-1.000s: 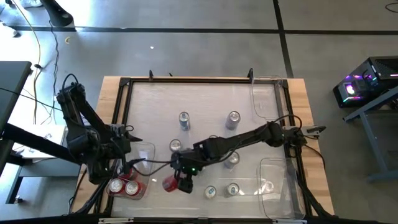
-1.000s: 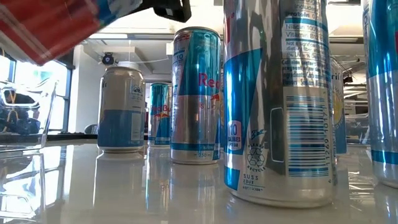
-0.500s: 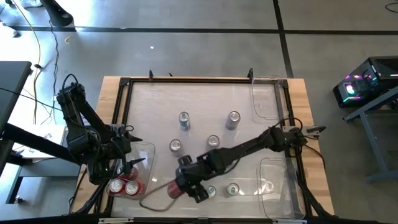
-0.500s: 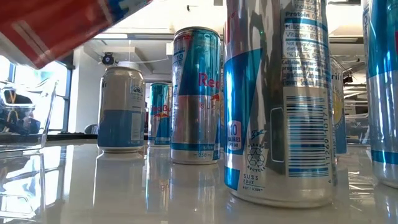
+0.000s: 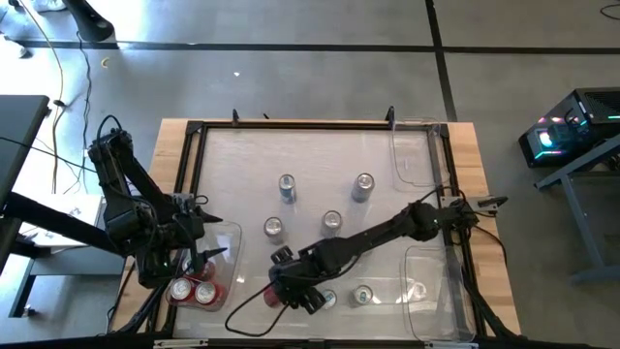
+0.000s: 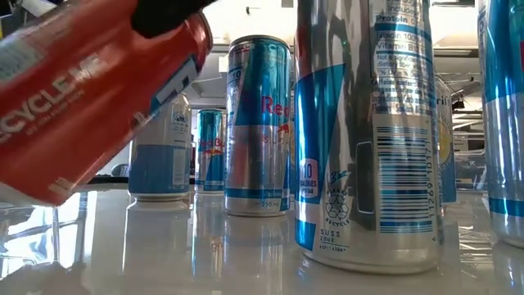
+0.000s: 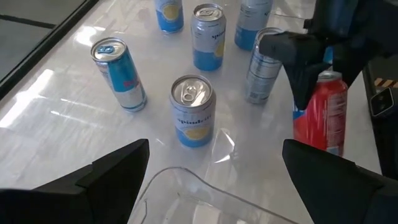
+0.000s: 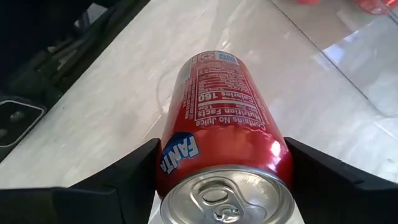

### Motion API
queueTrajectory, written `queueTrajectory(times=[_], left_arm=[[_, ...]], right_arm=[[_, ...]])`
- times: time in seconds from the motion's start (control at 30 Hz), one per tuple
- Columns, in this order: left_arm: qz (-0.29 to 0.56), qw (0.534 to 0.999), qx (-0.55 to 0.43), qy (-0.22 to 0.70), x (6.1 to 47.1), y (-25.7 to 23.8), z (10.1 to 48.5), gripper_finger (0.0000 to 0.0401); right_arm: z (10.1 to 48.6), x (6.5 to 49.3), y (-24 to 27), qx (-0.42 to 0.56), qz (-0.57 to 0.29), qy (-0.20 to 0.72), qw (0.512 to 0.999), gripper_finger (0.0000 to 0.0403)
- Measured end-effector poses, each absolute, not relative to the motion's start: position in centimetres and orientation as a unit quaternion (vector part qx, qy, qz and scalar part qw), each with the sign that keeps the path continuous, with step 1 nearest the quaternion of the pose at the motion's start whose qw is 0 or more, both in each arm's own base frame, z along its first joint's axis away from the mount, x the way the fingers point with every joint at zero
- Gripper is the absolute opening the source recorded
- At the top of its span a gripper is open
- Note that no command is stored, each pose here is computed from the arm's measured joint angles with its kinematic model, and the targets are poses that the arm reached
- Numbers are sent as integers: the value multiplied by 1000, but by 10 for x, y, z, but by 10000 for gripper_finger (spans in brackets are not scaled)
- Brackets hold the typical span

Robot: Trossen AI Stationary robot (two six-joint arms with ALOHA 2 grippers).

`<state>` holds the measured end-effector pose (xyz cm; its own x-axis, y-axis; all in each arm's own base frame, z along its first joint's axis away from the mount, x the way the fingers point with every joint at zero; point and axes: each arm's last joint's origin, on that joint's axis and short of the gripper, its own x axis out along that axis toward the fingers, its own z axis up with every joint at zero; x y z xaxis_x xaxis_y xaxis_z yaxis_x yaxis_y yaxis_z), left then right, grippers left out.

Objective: Sort soda cans
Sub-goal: Put the bottom right red soda can into the bottom left transparent bin

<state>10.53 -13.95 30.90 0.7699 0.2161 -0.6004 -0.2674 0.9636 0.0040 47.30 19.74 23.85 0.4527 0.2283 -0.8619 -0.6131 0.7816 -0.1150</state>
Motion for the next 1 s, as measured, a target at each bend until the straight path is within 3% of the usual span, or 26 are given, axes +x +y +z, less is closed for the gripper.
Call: queueTrajectory(times=[0.23,0.4,1.0], left_arm=[[124,940,-52,312,106,-142,309,365],[101,923,-37,369,107,-148,302,365],[101,896,16,432,118,-170,278,365]], right_arm=[[238,475,192,-190,238,468,830,291],[237,474,190,-185,229,475,829,309],[231,473,185,-156,189,509,825,316]])
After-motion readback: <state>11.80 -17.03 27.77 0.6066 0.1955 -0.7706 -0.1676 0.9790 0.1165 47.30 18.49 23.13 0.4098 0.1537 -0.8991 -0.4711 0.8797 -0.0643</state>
